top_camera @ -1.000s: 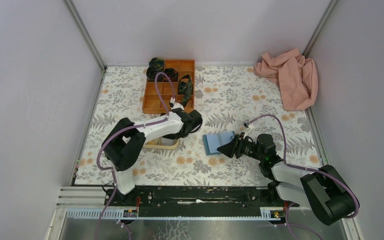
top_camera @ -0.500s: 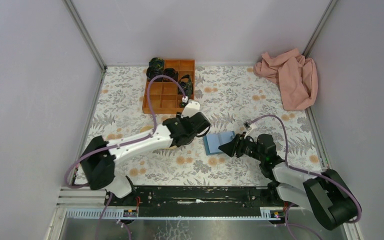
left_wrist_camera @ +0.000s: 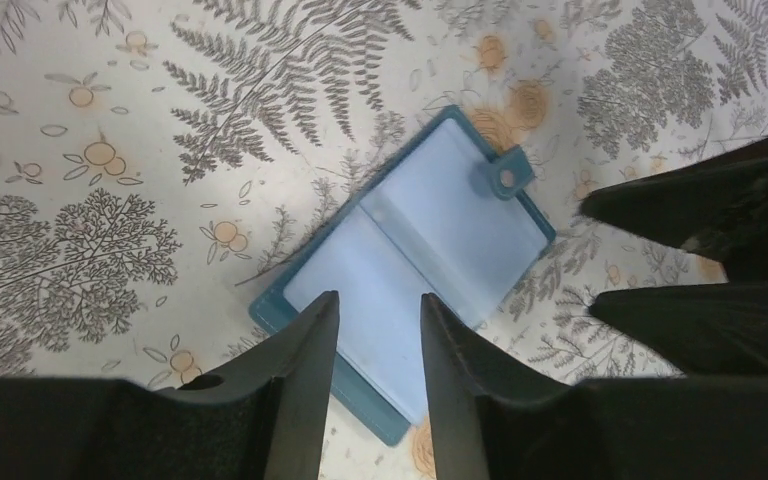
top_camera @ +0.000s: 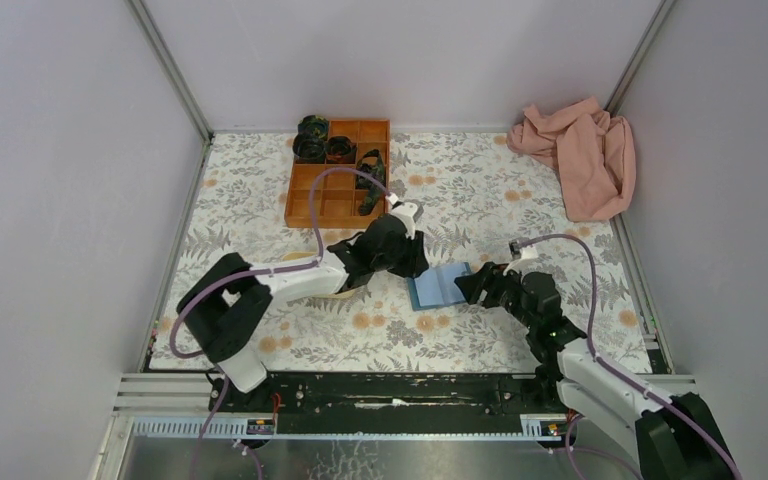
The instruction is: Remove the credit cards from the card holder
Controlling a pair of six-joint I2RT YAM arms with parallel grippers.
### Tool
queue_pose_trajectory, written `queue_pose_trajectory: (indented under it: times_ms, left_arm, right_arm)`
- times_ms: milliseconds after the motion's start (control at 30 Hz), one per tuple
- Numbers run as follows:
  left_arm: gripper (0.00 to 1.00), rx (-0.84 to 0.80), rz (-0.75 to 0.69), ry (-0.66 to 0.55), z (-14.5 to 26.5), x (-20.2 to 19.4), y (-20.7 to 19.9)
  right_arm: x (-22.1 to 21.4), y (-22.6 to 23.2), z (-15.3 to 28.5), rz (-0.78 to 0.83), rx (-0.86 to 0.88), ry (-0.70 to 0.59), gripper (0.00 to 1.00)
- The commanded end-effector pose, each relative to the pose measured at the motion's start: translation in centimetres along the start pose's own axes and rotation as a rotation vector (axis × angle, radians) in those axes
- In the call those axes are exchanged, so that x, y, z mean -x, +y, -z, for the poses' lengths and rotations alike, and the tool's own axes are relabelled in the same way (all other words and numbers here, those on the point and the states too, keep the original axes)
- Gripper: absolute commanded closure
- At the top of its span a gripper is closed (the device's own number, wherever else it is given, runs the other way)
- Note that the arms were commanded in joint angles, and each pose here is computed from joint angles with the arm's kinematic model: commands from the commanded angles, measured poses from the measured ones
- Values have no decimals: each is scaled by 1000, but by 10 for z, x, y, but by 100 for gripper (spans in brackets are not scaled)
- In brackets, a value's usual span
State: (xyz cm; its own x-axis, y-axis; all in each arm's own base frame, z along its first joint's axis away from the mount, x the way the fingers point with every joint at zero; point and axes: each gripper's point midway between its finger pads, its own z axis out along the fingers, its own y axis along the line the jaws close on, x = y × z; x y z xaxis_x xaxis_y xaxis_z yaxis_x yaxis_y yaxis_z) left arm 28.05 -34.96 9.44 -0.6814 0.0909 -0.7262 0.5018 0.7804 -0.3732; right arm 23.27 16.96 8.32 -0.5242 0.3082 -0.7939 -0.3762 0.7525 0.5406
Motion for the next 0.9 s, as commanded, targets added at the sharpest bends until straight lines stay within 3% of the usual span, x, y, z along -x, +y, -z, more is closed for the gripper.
queue_pose_trajectory:
  times_ms: [0,200,433,533,867]
  left_arm:
    - [58,-180,96,-20,-17,0,-12]
    - [55,-101,79,3,-22,-17,9]
    - [60,-24,104,97,-38,-33,24]
    - [63,-27,127,126,-43,-39,26]
    - [69,-26,151,148,-46,-43,32]
  right_arm:
    - [20,-36,2,35,-245,-36,32]
    - [0,-50,-10,25,-326,121,35]
    - [-12,-47,-19,24,-299,202,60]
    - [-18,-44,-22,21,-277,233,65]
    - [-28,-19,-28,32,-111,292,64]
